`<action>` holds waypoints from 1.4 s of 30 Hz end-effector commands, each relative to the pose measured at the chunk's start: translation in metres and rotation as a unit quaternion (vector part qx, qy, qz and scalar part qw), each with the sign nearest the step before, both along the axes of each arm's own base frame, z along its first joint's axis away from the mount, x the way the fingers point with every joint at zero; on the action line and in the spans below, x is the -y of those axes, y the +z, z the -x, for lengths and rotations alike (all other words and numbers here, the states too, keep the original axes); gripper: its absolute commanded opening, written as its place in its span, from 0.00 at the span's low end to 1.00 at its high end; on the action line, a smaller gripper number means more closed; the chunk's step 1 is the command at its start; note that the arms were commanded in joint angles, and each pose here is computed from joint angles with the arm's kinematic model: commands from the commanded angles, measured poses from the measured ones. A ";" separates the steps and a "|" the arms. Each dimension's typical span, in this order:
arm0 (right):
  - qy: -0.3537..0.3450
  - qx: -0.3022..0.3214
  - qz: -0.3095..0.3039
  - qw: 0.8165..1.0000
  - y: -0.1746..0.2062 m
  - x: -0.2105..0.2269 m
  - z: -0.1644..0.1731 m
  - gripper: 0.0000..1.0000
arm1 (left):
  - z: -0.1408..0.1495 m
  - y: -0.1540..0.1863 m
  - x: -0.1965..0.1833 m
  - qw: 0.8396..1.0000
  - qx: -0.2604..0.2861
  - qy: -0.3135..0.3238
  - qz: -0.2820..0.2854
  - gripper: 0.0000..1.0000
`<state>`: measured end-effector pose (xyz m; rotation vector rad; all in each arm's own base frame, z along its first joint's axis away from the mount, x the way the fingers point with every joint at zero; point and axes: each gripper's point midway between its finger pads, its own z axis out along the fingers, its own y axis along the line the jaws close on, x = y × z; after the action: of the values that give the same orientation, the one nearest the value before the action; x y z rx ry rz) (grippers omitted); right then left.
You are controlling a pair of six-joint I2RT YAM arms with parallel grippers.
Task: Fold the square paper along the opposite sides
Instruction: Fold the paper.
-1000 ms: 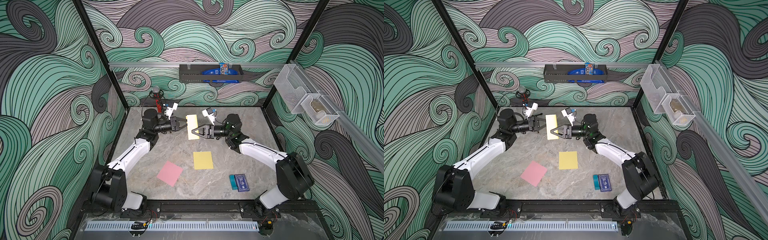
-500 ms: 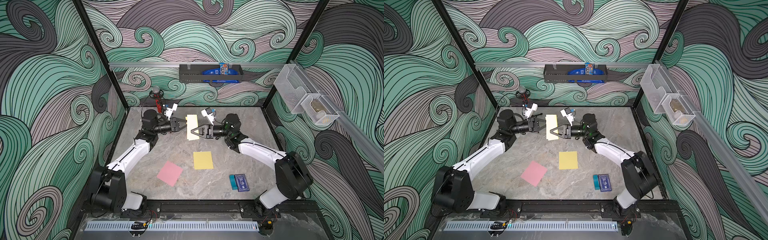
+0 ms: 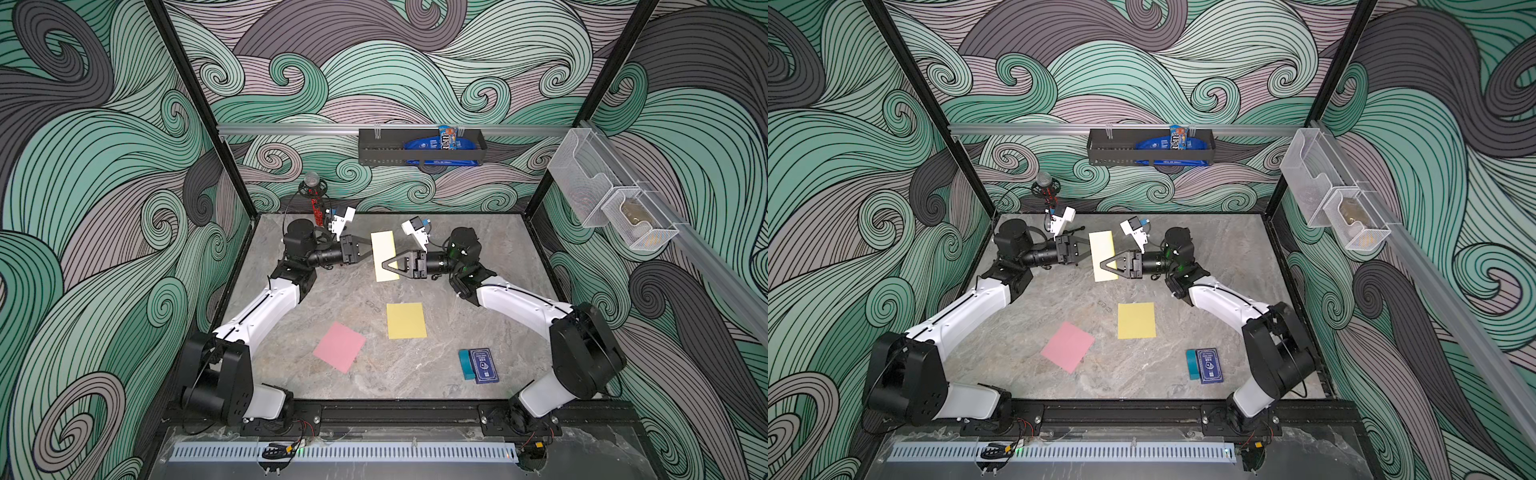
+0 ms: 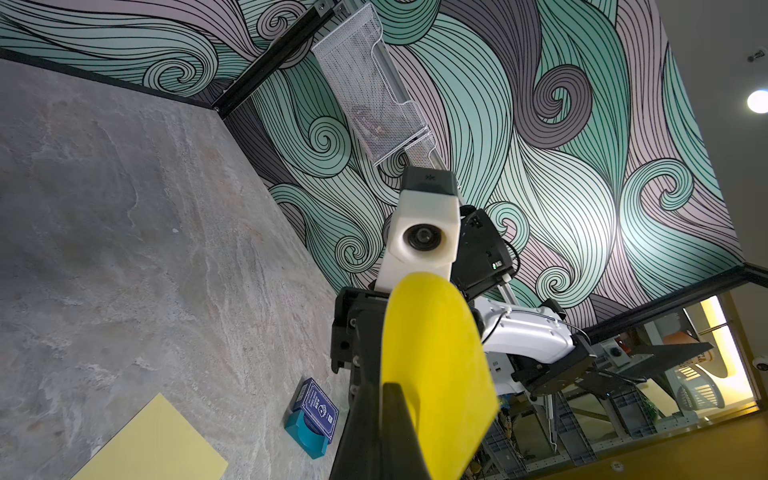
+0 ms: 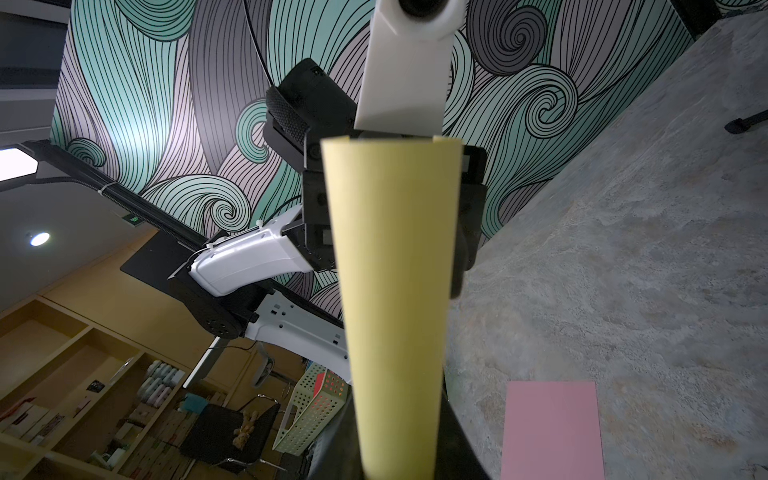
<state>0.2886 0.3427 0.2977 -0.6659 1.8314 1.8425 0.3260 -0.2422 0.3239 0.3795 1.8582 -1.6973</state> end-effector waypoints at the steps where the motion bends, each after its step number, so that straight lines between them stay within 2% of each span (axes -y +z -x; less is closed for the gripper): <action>1: 0.011 0.017 -0.004 1.000 0.008 -0.003 0.003 0.20 | 0.004 0.013 -0.005 1.000 0.024 0.003 0.003 0.00; 14: 0.003 0.015 -0.005 1.000 0.011 -0.004 -0.001 0.12 | 0.006 0.012 -0.006 1.000 0.026 0.005 0.001 0.00; 18: 0.002 0.016 -0.006 1.000 0.012 -0.004 -0.001 0.04 | 0.006 0.011 -0.006 1.000 0.028 0.006 0.000 0.00; 23: 0.003 0.019 -0.009 1.000 0.016 -0.004 -0.001 0.00 | 0.002 0.009 -0.008 0.999 0.035 0.020 -0.016 0.01; 28: 0.007 0.023 -0.013 1.000 0.021 -0.003 0.000 0.00 | -0.014 0.021 -0.026 0.995 0.044 0.071 -0.047 0.50; 33: 0.010 0.033 -0.022 0.999 0.030 -0.002 0.005 0.00 | -0.002 0.036 -0.037 0.992 0.074 0.091 -0.036 0.69; 38: 0.017 0.034 -0.036 0.999 0.037 0.002 0.012 0.00 | 0.029 0.035 -0.037 0.991 0.108 0.085 0.012 0.87; 42: 0.025 0.035 -0.045 0.998 0.042 0.000 0.016 0.00 | 0.038 0.028 -0.031 0.991 0.113 0.072 0.016 0.98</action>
<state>0.2869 0.3447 0.3214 -0.6820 1.7640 1.8737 0.2928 -0.2085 0.3373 0.3508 1.7318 -1.5159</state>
